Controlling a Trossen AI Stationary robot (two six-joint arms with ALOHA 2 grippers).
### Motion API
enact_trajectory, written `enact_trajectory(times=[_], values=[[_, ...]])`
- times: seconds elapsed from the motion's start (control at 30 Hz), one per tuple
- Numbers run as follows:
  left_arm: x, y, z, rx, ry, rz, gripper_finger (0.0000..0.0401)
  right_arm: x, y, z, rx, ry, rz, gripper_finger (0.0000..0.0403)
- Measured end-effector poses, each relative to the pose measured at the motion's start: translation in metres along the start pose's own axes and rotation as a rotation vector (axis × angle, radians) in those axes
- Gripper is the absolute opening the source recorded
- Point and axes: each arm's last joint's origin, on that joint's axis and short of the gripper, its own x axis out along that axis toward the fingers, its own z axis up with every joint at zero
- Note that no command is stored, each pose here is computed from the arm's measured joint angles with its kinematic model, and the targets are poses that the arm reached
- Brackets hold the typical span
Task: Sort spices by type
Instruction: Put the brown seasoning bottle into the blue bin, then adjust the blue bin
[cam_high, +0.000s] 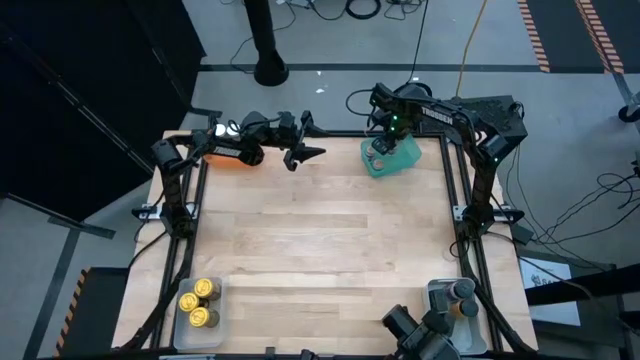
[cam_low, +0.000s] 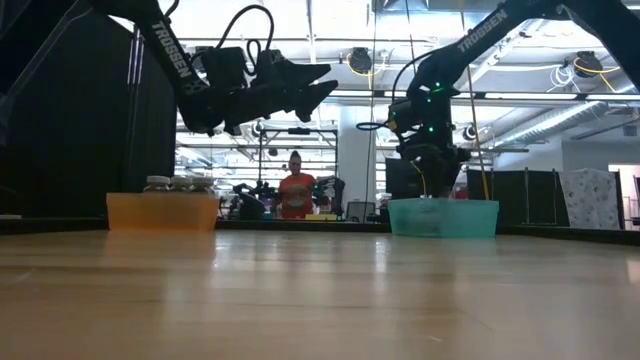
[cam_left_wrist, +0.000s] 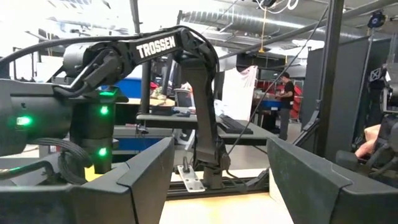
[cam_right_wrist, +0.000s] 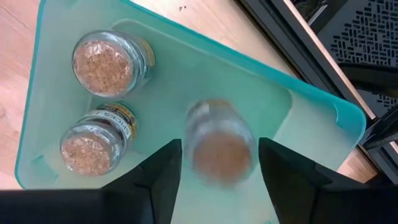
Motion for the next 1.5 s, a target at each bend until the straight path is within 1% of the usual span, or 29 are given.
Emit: enact_trajectory(times=[0.27, 0.33, 0.47, 0.53, 0.6, 0.67, 0.73, 0.9, 0.97, 1.07, 1.13, 1.2, 1.3, 1.37, 1.47, 1.5], values=[[0.000, 0.000, 0.000, 0.000, 0.002, -0.004, 0.0265, 0.000, 0.000, 0.000, -0.015, 0.002, 0.000, 0.0247], [0.000, 0.000, 0.000, 0.000, 0.002, -0.005, 0.0265, -0.005, 0.000, -0.001, -0.010, -0.018, -0.003, 0.0255], [0.000, 0.000, 0.000, -0.002, 0.002, -0.005, 0.0265, -0.029, 0.008, -0.002, 0.001, -0.154, -0.004, 0.0259], [0.000, 0.000, 0.000, -0.017, -0.001, -0.006, 0.0265, -0.041, 0.021, -0.001, -0.027, -0.229, 0.016, 0.0256], [0.000, -0.002, 0.004, -0.034, -0.008, -0.010, 0.0265, -0.049, 0.042, 0.001, -0.095, -0.304, 0.055, 0.0249], [0.001, -0.005, 0.012, -0.019, -0.023, -0.016, 0.0265, -0.053, 0.066, 0.003, -0.175, -0.358, 0.088, 0.0236], [0.001, -0.009, 0.024, 0.006, -0.039, -0.030, 0.0265, -0.051, 0.088, 0.003, -0.240, -0.373, 0.100, 0.0215], [0.001, -0.023, 0.055, 0.056, -0.055, -0.119, 0.0265, -0.031, 0.124, 0.009, -0.330, -0.372, 0.103, 0.0135], [0.000, -0.029, 0.067, 0.084, -0.059, -0.152, 0.0265, -0.025, 0.130, 0.011, -0.335, -0.379, 0.047, 0.0097], [-0.003, -0.040, 0.083, 0.118, -0.060, -0.201, 0.0265, -0.016, 0.129, 0.015, -0.321, -0.373, -0.068, 0.0043], [-0.006, -0.047, 0.091, 0.144, -0.068, -0.217, 0.0265, -0.013, 0.123, 0.018, -0.303, -0.372, -0.089, 0.0013], [-0.011, -0.054, 0.098, 0.171, -0.070, -0.230, 0.0265, -0.013, 0.118, 0.020, -0.289, -0.375, -0.082, 0.0007], [-0.020, -0.063, 0.113, 0.221, -0.093, -0.223, 0.0265, -0.011, 0.112, 0.026, -0.276, -0.396, -0.050, 0.0012], [-0.027, -0.069, 0.122, 0.249, -0.105, -0.213, 0.0265, -0.008, 0.108, 0.026, -0.268, -0.382, -0.046, 0.0007], [-0.038, -0.077, 0.133, 0.278, -0.116, -0.195, 0.0265, 0.002, 0.107, 0.030, -0.280, -0.357, 0.026, 0.0002], [-0.041, -0.080, 0.136, 0.289, -0.120, -0.190, 0.0265, 0.007, 0.108, 0.029, -0.286, -0.330, 0.033, 0.0003]])
